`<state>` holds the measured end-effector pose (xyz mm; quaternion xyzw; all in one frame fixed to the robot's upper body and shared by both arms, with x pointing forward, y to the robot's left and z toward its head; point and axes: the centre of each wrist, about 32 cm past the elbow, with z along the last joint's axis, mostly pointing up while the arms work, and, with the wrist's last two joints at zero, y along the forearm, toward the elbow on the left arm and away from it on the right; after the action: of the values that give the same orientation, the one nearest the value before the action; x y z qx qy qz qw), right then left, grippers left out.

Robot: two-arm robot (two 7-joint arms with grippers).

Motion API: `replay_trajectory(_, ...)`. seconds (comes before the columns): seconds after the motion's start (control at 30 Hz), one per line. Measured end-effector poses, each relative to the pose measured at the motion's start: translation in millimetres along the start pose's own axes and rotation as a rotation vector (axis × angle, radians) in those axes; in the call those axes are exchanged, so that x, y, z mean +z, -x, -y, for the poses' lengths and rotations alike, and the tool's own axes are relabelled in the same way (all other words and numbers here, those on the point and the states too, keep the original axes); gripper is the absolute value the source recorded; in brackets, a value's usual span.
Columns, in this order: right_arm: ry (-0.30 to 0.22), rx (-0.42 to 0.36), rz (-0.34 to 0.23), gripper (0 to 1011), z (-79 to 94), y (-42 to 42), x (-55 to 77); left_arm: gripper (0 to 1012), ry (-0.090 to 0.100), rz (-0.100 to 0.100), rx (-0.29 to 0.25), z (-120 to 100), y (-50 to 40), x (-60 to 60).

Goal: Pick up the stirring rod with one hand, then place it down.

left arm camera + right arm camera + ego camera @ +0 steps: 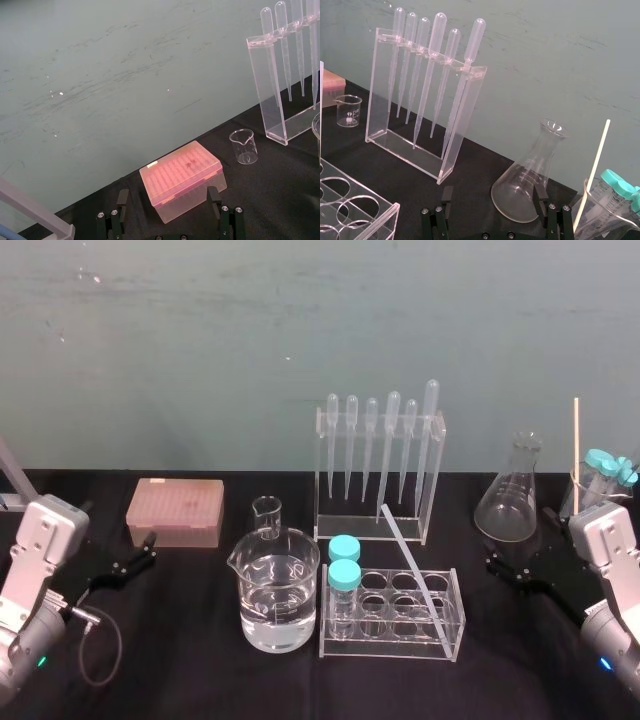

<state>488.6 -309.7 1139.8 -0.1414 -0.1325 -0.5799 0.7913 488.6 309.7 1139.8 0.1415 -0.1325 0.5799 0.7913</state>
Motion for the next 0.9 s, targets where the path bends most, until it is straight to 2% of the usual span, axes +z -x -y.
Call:
replay_trajectory(0.23, -0.002, -0.026, 0.015, 1003, 2.0, -2.4, 1.8, 1000, 0.000, 0.000, 0.000, 0.0, 0.0, 0.0)
replay_trajectory(0.37, -0.050, -0.058, 0.041, 1003, 4.4, -2.6, 6.6, 1000, 0.000, 0.000, 0.000, 0.0, 0.0, 0.0)
replay_trajectory(0.5, -0.146, -0.086, 0.154, 1003, 4.3, 3.6, 16.8, 1000, 0.000, 0.000, 0.000, 0.0, 0.0, 0.0)
replay_trajectory(0.6, -0.184, -0.071, 0.188, 1003, 2.4, 6.5, 22.0, 1000, 0.000, 0.000, 0.000, 0.0, 0.0, 0.0)
replay_trajectory(0.67, -0.222, -0.023, 0.209, 1003, -0.5, 10.0, 27.5, 1000, 0.000, 0.000, 0.000, 0.0, 0.0, 0.0)
replay_trajectory(0.8, -0.263, 0.029, 0.230, 1003, -4.5, 14.7, 32.5, 1000, 0.000, 0.000, 0.000, 0.0, 0.0, 0.0)
replay_trajectory(0.9, -0.316, 0.071, 0.252, 1003, -8.1, 20.3, 36.5, 1000, 0.000, 0.000, 0.000, 0.0, 0.0, 0.0)
